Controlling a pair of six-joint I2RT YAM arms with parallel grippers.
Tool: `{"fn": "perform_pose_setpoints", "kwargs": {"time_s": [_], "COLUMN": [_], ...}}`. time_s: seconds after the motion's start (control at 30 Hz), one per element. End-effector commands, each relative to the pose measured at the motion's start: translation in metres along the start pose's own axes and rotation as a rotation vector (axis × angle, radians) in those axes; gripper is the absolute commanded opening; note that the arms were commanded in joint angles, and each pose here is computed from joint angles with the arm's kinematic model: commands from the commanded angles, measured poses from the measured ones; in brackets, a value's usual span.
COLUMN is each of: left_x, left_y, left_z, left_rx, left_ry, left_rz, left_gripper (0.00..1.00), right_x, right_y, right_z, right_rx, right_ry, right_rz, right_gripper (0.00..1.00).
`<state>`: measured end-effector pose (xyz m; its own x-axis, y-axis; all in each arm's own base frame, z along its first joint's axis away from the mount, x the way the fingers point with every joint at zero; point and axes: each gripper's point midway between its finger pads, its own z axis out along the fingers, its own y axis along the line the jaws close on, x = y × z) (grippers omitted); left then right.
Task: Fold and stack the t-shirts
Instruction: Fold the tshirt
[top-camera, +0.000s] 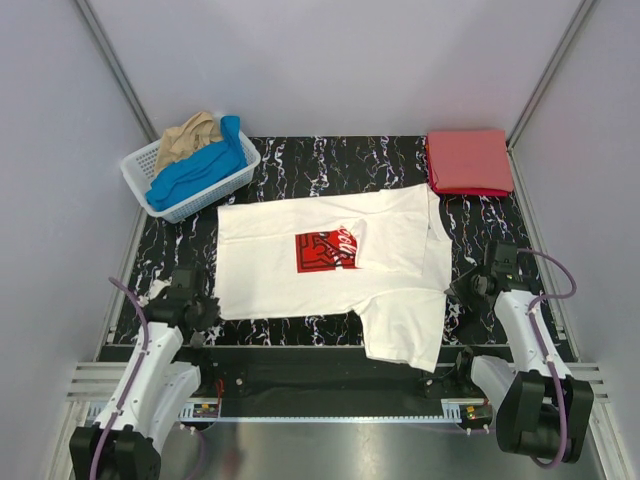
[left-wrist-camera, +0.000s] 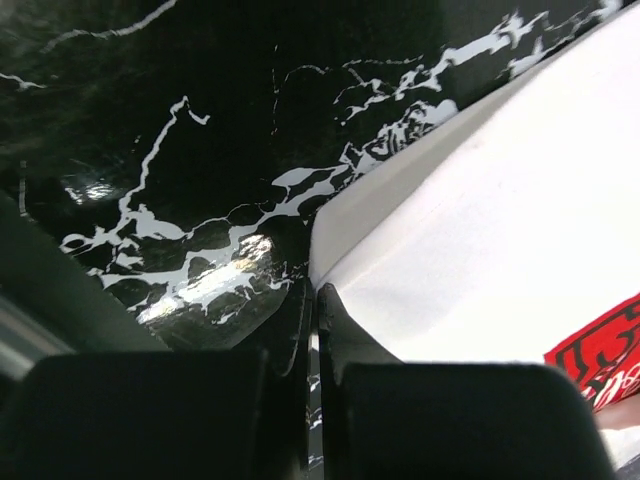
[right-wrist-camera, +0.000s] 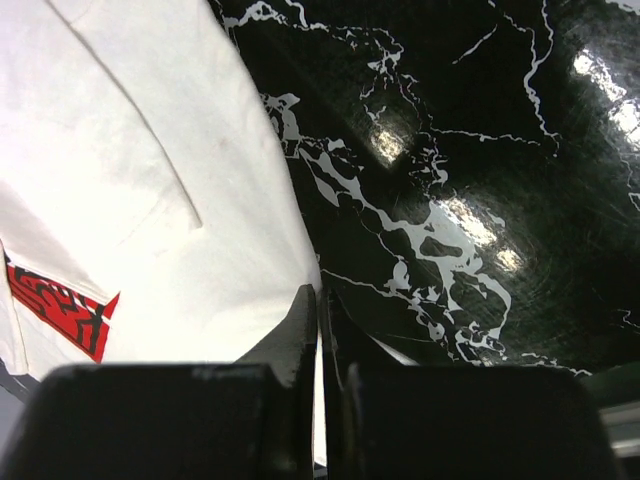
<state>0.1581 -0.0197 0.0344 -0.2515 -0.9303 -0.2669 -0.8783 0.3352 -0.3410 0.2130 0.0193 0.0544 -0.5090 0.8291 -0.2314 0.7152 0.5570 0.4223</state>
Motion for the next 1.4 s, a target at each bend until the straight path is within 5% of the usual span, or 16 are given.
{"fn": "perform_pose_setpoints", "kwargs": {"time_s": [0.0,0.17,0.3,0.7,1.0,1.17,1.23,1.27,1.3,1.37], "left_x": [-0.024,-0.027,-0.02,-0.017,-0.016,-0.018,-0.019,-0.02,-0.021,-0.025], "left_y": [-0.008,-0.02,-0.021,-0.032,-0.036,-0.036,-0.037,-0.038,-0.04,-0.045], "left_z": [-0.023,-0.029,-0.02,-0.016,-0.013,-0.013,-0.014,-0.014,-0.016,-0.019], "left_rx": [0.012,0.056,0.043,0.079,0.077,0.084,0.088,0.092,0.097,0.107], "left_ry": [-0.102,-0.106,-0.07,-0.054,-0.046,-0.055,-0.061,-0.064,-0.067,-0.081], "left_rz": [-0.011,-0.03,-0.024,-0.03,-0.016,-0.016,-0.018,-0.016,-0.015,-0.011], "left_gripper": [0.0,0.0,0.0,0.0,0.0,0.0,0.0,0.0,0.0,0.0], "right_x": [0.004,0.007,0.003,0.014,0.02,0.022,0.019,0.018,0.016,0.006], "right_y": [-0.001,-0.001,0.006,-0.016,-0.012,-0.01,-0.004,-0.003,0.0,0.008], "right_z": [-0.009,-0.007,-0.003,0.0,-0.001,-0.003,-0.004,-0.005,-0.006,-0.012], "right_rx": [0.003,-0.012,-0.018,0.079,0.027,-0.007,-0.047,-0.057,-0.069,-0.092], "right_ry": [0.009,0.01,0.028,0.052,0.052,0.03,0.013,0.003,-0.01,-0.046], "right_rz": [0.006,-0.003,-0.005,0.009,0.009,0.02,0.016,0.017,0.014,0.003], "right_gripper": [0.01,0.02,0.17,0.36,0.36,0.33,0.23,0.06,0.0,0.0]}}
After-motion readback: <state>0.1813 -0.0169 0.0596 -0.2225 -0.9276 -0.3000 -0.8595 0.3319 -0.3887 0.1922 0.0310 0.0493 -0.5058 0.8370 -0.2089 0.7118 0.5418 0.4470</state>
